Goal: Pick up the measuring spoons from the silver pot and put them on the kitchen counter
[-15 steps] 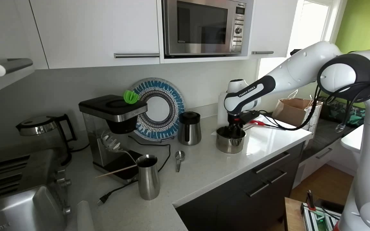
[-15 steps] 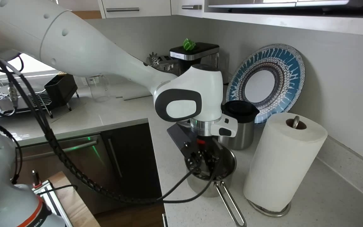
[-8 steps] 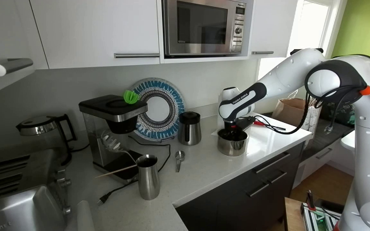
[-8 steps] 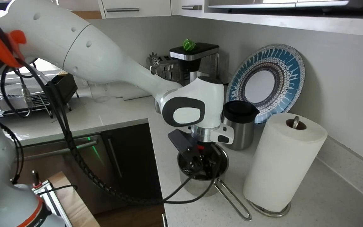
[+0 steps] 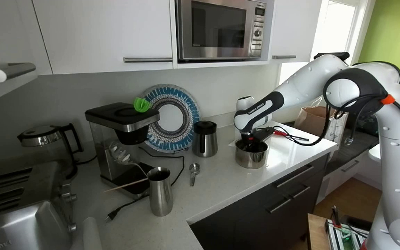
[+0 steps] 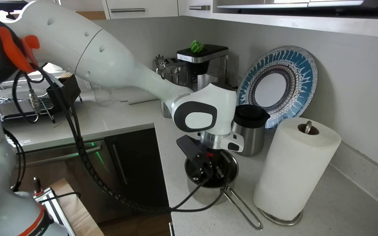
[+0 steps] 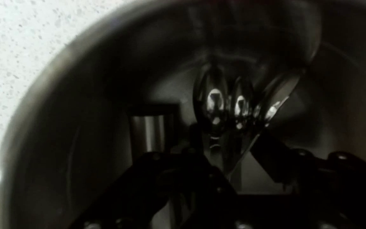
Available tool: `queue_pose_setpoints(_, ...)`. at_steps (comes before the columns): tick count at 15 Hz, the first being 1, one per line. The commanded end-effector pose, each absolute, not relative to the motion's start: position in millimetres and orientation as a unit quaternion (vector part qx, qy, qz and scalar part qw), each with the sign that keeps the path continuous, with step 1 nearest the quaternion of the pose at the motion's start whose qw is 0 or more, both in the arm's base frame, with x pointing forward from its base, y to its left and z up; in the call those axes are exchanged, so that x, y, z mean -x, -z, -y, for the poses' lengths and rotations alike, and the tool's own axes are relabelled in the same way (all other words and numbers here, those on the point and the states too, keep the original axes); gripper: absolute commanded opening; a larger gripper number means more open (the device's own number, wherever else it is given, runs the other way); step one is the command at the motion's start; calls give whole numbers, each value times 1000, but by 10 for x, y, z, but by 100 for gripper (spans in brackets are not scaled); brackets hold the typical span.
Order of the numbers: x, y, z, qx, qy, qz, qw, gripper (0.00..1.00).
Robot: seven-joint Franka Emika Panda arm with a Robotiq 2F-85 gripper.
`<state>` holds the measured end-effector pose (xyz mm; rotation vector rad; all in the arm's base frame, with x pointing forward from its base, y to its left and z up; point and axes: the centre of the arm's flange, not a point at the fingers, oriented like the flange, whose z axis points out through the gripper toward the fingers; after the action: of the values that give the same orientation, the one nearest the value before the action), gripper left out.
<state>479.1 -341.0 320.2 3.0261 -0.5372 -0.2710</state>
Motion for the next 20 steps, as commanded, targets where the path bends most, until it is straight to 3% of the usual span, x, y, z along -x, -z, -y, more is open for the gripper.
queue_pose_setpoints(1,-4829,-3137,3455,-976,117,178,35,12)
queue_pose_setpoints(3,-4815,-3252,3476,-976,115,181,32,1)
queue_pose_setpoints(16,-4275,-4489,3741,-980,19,193,-44,4)
queue_pose_setpoints(20,-4322,-4657,3639,-980,-15,185,-68,4)
